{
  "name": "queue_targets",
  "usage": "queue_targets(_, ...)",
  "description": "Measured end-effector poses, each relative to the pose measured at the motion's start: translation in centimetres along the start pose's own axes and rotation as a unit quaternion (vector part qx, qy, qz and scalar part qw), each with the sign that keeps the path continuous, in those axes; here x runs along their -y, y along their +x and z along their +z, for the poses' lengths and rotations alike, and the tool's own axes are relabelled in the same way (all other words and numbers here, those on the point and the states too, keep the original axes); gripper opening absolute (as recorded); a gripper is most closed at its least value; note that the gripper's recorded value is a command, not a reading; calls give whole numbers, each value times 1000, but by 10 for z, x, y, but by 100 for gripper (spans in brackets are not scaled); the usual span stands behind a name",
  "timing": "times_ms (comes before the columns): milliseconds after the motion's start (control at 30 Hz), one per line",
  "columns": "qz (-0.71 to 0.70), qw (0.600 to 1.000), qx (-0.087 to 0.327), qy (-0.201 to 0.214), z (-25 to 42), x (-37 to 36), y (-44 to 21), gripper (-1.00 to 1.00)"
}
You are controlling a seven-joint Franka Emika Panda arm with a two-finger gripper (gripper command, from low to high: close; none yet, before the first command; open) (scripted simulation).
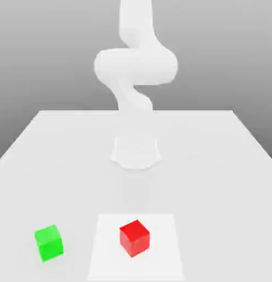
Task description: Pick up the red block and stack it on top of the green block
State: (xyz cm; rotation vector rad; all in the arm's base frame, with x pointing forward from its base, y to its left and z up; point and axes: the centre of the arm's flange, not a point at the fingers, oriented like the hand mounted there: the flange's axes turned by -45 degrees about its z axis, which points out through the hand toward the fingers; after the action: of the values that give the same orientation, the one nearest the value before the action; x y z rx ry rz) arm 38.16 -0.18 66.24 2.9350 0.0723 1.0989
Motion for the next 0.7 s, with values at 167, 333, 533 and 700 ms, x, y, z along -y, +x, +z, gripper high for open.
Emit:
queue_targets(167, -63, 994, 86, 16, 117, 0, -32, 0)
queue_targets(333, -123, 978, 167, 38, 216, 2, -88, 0)
queue_targets(533, -193, 944, 259, 71, 308, 6, -181, 0)
queue_targets(700, -244, 908, 326, 101, 359, 8, -267, 0)
